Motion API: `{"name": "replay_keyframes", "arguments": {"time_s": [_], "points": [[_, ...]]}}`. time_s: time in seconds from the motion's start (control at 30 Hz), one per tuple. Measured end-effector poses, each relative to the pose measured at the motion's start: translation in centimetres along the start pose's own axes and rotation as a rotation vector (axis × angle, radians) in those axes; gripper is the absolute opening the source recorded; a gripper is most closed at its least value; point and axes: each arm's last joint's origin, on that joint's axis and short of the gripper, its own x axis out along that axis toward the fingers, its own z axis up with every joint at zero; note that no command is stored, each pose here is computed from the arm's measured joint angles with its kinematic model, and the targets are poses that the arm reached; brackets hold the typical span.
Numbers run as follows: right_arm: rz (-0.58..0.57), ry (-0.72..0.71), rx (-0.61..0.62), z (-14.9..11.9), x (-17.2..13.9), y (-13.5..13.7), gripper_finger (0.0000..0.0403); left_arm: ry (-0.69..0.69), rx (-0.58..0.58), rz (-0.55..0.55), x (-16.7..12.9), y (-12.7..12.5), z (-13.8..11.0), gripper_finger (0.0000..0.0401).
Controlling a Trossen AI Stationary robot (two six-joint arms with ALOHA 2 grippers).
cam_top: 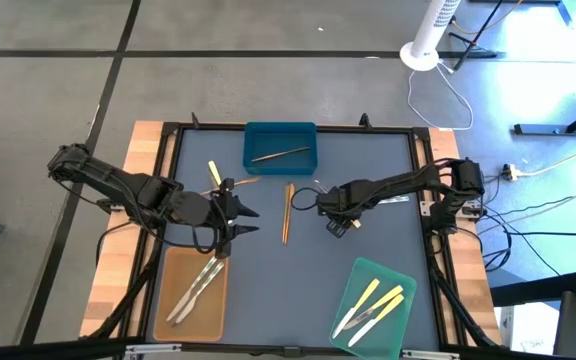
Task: Sort silverware by color (type)
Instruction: Put the yellow knife into the green bin
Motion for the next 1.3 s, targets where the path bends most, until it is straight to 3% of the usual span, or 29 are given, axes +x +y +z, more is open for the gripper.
{"name": "replay_keyframes", "arguments": {"time_s": [0.23,0.63,1.07,1.3], "points": [[0.006,-0.008,-0.068,0.07,0.03,0.06,0.0163,-0.001,0.000,0.000,0.00,0.00,0.01,0.0142],[0.015,-0.003,-0.069,0.07,0.05,0.10,0.0161,0.000,0.000,0.000,0.00,0.00,0.00,0.0142],[0.029,-0.010,-0.067,0.16,0.05,0.20,0.0067,0.000,0.000,0.000,0.00,0.00,0.00,0.0142],[0.029,-0.013,-0.066,0.19,0.05,0.22,0.0053,0.000,0.000,0.000,0.00,0.00,0.00,0.0142]]}}
